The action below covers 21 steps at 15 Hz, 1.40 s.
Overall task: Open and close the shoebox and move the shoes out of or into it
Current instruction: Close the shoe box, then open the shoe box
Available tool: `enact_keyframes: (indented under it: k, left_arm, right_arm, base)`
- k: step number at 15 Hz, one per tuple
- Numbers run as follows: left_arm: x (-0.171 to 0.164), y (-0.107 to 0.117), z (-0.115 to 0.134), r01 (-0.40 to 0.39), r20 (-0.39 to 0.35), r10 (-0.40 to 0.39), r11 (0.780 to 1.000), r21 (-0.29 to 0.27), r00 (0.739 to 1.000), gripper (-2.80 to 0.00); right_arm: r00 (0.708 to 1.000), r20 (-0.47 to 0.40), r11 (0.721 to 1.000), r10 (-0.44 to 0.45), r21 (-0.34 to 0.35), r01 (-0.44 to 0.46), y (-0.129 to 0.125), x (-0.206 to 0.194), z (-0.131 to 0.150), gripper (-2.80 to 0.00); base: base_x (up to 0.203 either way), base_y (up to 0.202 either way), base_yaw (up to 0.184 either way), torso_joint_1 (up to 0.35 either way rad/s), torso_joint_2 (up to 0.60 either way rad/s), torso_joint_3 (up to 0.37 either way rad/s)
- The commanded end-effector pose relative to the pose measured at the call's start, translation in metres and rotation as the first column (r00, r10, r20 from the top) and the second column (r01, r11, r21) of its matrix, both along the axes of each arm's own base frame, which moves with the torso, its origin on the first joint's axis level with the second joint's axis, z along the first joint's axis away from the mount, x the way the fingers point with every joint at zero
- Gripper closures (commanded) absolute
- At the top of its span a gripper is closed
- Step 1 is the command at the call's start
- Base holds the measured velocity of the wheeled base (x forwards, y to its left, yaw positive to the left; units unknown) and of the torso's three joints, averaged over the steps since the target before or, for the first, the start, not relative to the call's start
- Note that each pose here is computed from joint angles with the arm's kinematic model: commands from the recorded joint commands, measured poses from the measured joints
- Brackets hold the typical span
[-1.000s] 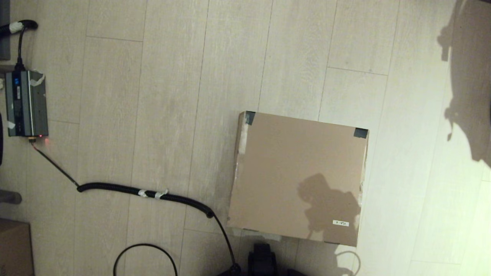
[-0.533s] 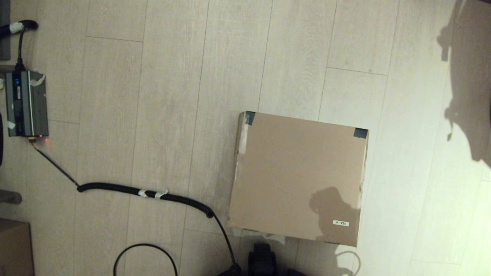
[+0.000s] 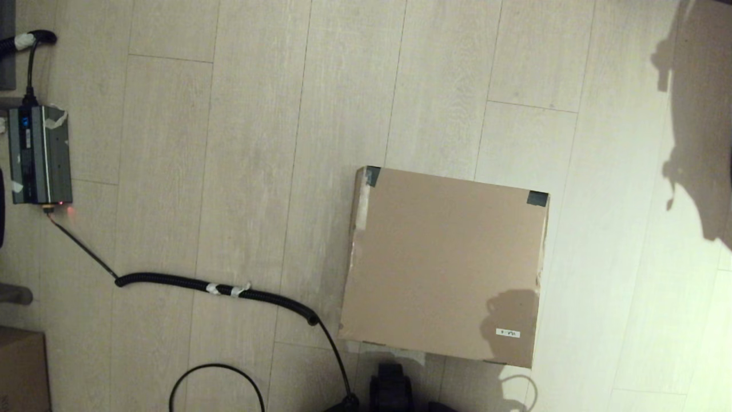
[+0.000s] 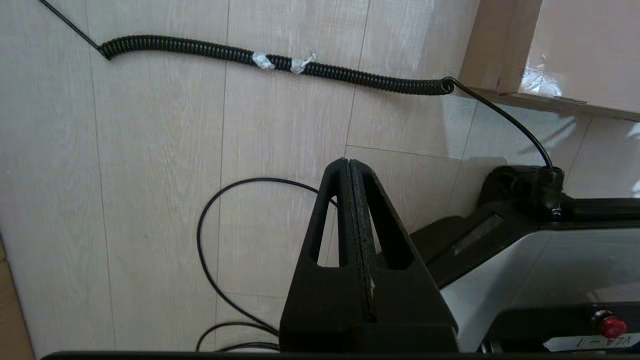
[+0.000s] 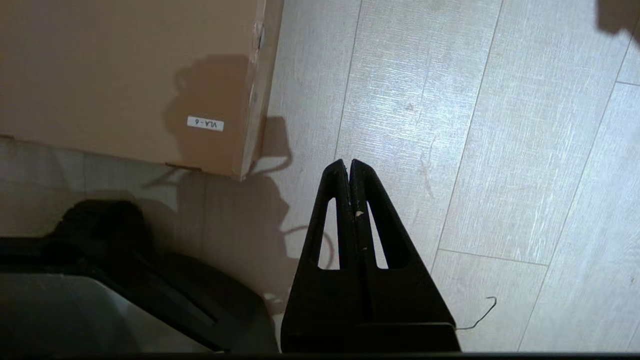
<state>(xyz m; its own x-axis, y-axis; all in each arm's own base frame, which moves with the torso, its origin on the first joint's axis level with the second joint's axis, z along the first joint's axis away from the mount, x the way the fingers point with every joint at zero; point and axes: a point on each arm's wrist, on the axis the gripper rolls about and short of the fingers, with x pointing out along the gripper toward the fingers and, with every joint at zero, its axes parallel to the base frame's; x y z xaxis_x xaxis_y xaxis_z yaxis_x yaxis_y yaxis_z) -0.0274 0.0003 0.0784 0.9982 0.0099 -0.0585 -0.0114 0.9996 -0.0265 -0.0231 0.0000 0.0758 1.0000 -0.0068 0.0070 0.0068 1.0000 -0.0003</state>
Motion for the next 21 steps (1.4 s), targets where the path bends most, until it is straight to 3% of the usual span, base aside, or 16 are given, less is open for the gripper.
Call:
enact_keyframes:
  k: [1,7,12,15,21]
  left_arm:
    - [0.0002,0.0,0.0004,-0.001,0.0,0.001,1.0,0.0,1.0,0.0]
    - [0.0002,0.0,0.0006,0.0,0.002,0.0,1.0,0.001,1.0,0.0]
    - [0.0002,0.0,0.0004,-0.001,0.001,0.001,1.0,0.002,1.0,0.0]
    - [0.0002,0.0,0.0006,0.001,0.002,-0.001,1.0,0.007,1.0,0.0]
    - [0.0002,0.0,0.0001,0.001,-0.001,-0.001,1.0,0.005,1.0,0.0]
  right_arm:
    - [1.0,-0.005,1.0,-0.001,0.0,0.001,0.0,0.0004,0.0,0.0]
    - [1.0,-0.009,1.0,0.001,-0.007,-0.001,0.0,0.0004,-0.0003,0.0]
    - [1.0,-0.015,0.996,0.01,-0.089,-0.011,0.0002,0.0004,-0.0009,0.0]
    - [0.999,-0.017,0.984,0.038,-0.174,-0.04,0.0009,0.0004,-0.0011,0.0]
    - [0.999,-0.015,0.981,0.037,-0.189,-0.039,0.0009,0.0004,-0.0008,0.0]
  base:
    - [0.0,0.0,0.0,0.0,0.0,0.0]
    - [0.0,0.0,0.0,0.0,0.0,0.0]
    - [0.0,0.0,0.0,0.0,0.0,0.0]
    - [0.0,0.0,0.0,0.0,0.0,0.0]
    - [0.0,0.0,0.0,0.0,0.0,0.0]
